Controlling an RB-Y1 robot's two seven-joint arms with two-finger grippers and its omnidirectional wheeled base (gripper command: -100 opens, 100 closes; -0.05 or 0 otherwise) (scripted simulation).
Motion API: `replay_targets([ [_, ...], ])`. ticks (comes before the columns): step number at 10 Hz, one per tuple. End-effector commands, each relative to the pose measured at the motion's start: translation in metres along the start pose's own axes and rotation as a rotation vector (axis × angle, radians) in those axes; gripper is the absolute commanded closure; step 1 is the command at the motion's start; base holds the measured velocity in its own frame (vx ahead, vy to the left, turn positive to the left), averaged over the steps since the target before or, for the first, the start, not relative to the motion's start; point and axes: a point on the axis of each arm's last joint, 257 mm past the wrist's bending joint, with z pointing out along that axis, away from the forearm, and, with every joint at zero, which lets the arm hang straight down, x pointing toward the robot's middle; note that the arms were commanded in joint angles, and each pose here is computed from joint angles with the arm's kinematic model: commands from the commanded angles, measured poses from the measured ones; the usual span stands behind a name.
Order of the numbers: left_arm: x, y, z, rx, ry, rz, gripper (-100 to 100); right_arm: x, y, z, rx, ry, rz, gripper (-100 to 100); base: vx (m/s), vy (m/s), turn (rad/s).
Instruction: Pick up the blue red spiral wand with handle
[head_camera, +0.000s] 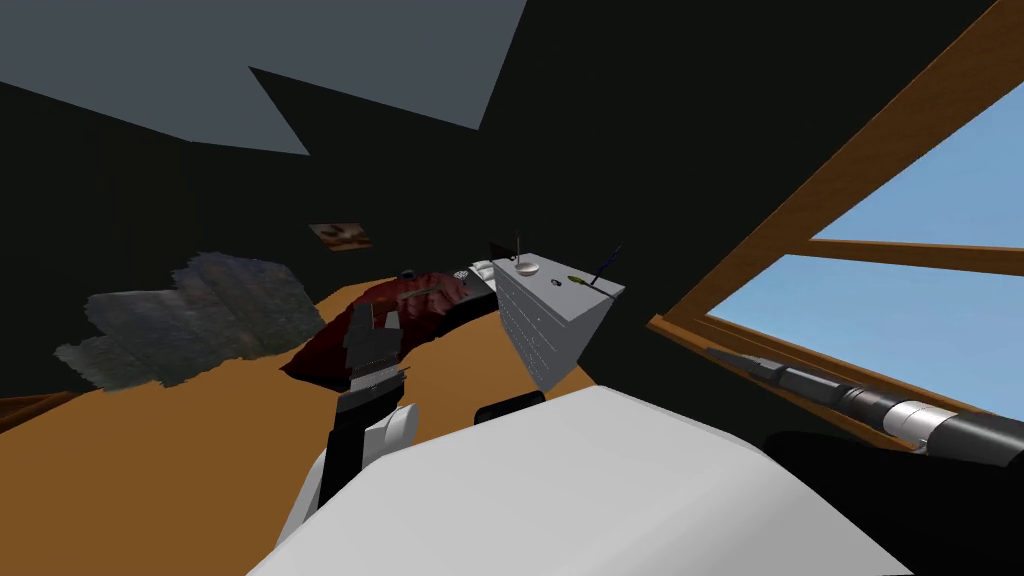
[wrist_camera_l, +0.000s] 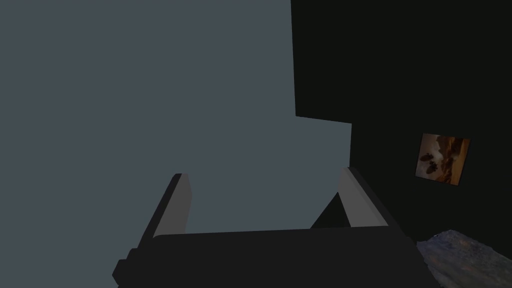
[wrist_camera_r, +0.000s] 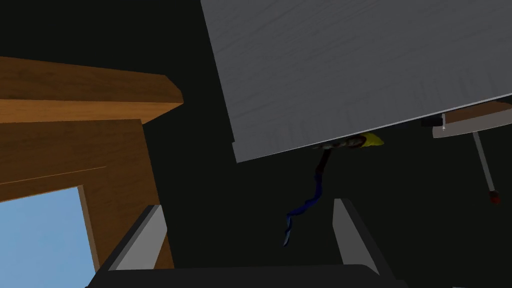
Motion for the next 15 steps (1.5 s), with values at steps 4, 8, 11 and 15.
replay_targets([
  [4, 0.000, 0.000, 0.000, 0.000, 0.000, 0.000, 0, 0.001, -0.034, -0.027, 0.082, 0.104, -0.093, -100, 0.141, 0.065, 0.074],
  [8, 0.000, 0.000, 0.000, 0.000, 0.000, 0.000, 0, 0.003, -0.060, -0.052, 0.147, 0.198, -0.168, -100, 0.168, 0.057, 0.077],
  [11, 0.000, 0.000, 0.000, 0.000, 0.000, 0.000, 0, 0.003, -0.078, -0.069, 0.190, 0.273, -0.232, -100, 0.191, 0.052, 0.086],
  [15, 0.000, 0.000, 0.000, 0.000, 0.000, 0.000, 0, 0.011, -0.097, -0.096, 0.239, 0.375, -0.286, -100, 0.193, 0.015, 0.072],
])
